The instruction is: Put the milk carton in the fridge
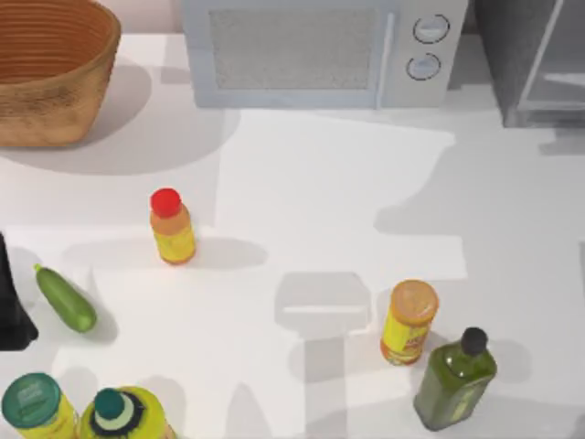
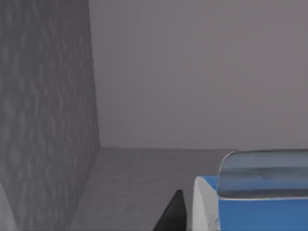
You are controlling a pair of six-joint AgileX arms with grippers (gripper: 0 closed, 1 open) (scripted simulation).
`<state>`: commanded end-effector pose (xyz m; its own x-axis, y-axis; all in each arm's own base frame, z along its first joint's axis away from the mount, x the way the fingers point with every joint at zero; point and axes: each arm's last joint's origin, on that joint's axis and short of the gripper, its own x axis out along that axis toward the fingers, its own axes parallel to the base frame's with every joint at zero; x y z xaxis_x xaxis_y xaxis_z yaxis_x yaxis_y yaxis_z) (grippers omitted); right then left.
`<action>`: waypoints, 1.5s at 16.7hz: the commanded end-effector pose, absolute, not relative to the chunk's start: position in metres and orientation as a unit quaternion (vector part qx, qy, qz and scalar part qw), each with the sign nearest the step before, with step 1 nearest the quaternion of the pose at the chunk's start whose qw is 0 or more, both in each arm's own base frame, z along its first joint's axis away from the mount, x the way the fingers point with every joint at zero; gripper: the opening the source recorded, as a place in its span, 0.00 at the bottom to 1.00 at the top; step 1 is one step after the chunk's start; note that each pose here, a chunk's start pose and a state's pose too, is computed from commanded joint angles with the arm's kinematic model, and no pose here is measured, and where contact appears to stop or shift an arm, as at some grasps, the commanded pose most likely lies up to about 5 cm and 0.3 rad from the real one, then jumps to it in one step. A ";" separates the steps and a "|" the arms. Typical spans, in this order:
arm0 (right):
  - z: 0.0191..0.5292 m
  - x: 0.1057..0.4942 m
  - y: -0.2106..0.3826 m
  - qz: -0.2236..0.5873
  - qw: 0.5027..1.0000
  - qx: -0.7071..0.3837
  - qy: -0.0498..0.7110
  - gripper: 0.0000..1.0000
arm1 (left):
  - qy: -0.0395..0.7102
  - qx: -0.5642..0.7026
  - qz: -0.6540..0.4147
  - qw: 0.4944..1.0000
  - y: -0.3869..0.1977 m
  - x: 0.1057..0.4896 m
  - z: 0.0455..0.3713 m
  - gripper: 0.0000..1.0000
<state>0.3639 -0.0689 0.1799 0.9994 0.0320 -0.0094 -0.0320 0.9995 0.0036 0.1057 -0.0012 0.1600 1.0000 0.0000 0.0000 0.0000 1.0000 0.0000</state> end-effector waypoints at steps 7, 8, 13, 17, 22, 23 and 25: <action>0.112 0.404 -0.103 0.001 1.000 0.001 0.001 0.00 | 0.000 0.000 0.000 1.000 -0.001 0.106 0.160 1.00; 0.110 0.405 -0.104 0.001 1.000 0.001 0.001 0.00 | 0.000 0.000 0.000 1.000 -0.001 0.106 0.160 1.00; 0.114 0.406 -0.102 0.003 1.000 0.002 -0.004 0.00 | 0.000 0.000 0.000 1.000 -0.001 0.106 0.160 1.00; 0.132 0.423 -0.124 -0.029 0.999 0.021 -0.015 0.00 | 0.000 0.000 0.000 1.000 -0.001 0.106 0.160 1.00; 0.160 0.477 -0.130 -0.028 0.999 0.026 -0.032 0.00 | 0.000 0.000 0.000 1.000 -0.001 0.106 0.160 1.00; 0.162 0.489 -0.129 -0.025 0.999 0.025 -0.032 0.00 | 0.000 0.000 0.000 1.000 -0.001 0.106 0.160 1.00; 0.156 0.508 -0.123 -0.017 0.999 0.019 -0.026 0.00 | 0.000 0.000 0.000 1.000 -0.001 0.106 0.160 1.00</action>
<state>0.5078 -0.1230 0.1555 0.9980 -0.0359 0.0519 0.0339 0.9987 0.0390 0.1057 -0.0012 0.1600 1.0000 0.0000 0.0000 0.0000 1.0000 0.0000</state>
